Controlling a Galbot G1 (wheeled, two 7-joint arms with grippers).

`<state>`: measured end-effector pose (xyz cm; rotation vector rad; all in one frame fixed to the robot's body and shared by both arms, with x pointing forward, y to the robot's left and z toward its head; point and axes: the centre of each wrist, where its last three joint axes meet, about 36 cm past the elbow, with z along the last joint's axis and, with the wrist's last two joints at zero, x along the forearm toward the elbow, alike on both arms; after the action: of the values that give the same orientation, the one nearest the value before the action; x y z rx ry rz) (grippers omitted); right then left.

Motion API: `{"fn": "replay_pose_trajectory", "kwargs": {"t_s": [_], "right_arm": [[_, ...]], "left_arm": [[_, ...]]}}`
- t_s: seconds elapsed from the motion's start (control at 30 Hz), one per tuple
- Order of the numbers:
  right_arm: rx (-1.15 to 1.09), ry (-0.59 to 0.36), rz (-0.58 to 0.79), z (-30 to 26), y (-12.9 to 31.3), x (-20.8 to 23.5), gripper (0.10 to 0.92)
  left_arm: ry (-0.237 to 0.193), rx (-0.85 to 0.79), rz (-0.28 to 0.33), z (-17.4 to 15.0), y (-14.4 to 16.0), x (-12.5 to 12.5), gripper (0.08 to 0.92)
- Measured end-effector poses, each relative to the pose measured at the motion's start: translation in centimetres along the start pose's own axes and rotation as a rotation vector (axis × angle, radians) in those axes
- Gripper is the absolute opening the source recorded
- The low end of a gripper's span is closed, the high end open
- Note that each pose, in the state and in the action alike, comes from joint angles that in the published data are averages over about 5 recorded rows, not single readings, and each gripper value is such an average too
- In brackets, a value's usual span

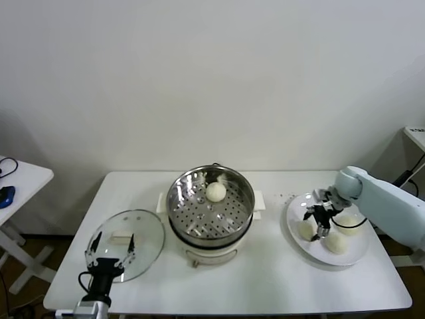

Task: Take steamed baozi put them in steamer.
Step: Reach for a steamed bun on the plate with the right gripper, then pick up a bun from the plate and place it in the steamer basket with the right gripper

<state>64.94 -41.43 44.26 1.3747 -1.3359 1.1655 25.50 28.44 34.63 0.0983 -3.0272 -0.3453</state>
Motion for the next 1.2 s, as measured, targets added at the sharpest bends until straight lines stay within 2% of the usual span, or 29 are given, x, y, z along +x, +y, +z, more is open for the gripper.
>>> {"fn": "replay_pose_trajectory", "kwargs": {"t_s": [0.37,0.6,0.87,1.2], "right_arm": [[-0.003,-0.009,0.015,0.1,-0.3,0.8,0.73],[-0.003,-0.025,0.038,-0.3,-0.9,3.0,0.729],[0.017,-0.083,0.094,-2.9,-2.7,8.9,0.729],[0.065,-0.204,0.155,-10.2,-5.3,18.5,0.729]], "left_arm": [[0.0,0.0,0.0,0.0,0.0,0.1,0.823],[-0.002,0.0,-0.002,-0.1,0.0,0.1,0.823],[-0.011,0.003,0.0,-0.5,-0.1,-0.2,0.823],[-0.023,0.003,0.008,-1.0,-0.3,-0.5,0.823]]}}
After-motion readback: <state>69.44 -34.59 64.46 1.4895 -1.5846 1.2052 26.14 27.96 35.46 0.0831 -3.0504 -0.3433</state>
